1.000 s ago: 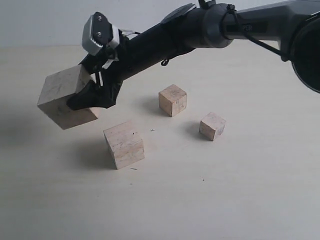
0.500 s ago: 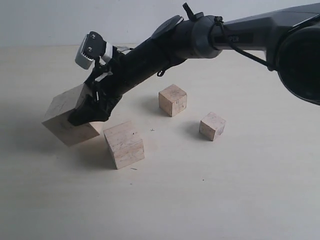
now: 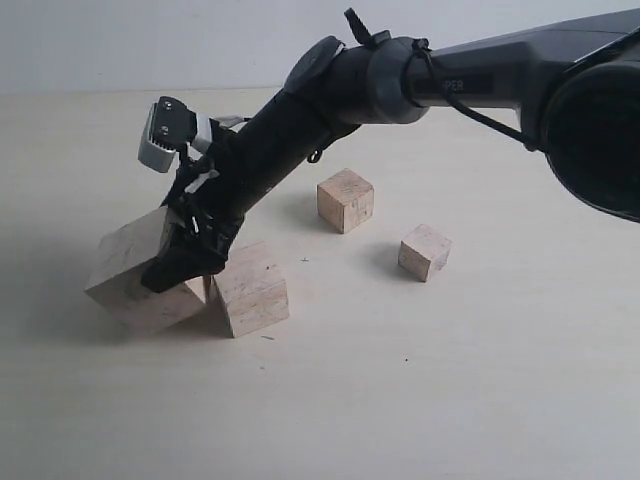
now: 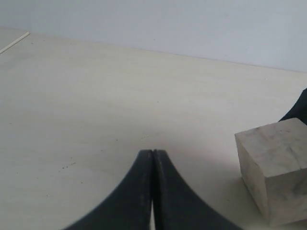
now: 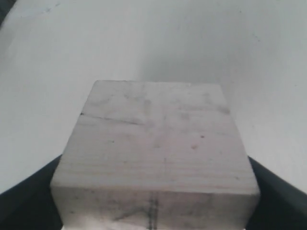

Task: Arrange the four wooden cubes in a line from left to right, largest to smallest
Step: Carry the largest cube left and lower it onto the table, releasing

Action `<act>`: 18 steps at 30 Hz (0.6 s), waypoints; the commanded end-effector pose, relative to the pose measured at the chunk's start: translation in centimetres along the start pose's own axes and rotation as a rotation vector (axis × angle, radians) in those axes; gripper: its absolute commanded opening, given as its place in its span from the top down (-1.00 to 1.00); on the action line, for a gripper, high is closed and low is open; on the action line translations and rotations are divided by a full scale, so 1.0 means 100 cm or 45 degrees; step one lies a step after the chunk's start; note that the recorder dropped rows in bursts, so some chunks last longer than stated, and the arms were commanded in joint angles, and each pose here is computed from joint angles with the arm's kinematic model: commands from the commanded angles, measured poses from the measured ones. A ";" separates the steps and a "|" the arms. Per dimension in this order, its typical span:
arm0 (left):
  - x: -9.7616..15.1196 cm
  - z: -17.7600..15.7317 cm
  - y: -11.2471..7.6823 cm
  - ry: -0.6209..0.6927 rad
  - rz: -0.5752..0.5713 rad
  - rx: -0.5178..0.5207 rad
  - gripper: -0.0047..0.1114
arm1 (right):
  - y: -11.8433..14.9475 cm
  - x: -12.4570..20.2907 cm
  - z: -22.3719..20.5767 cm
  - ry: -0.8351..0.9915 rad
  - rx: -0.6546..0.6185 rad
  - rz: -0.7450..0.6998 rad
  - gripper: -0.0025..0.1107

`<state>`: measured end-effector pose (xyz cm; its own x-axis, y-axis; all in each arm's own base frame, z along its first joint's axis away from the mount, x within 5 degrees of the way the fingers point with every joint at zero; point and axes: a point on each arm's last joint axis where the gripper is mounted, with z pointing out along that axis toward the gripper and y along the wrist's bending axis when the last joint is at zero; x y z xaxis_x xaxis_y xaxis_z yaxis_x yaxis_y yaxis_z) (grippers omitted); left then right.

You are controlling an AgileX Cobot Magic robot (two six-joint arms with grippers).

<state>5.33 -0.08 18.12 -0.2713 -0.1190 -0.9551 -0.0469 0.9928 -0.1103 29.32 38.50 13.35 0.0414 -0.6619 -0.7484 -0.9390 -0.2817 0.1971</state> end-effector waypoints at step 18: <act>0.000 0.000 0.000 -0.011 0.008 0.007 0.92 | -0.036 0.034 -0.044 0.016 0.160 0.114 0.96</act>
<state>5.33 -0.08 18.12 -0.2713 -0.1190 -0.9551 -0.0469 0.9928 -0.1103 34.39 34.21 12.82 -0.0358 -0.6994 -0.7138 -0.9780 -0.1222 0.1688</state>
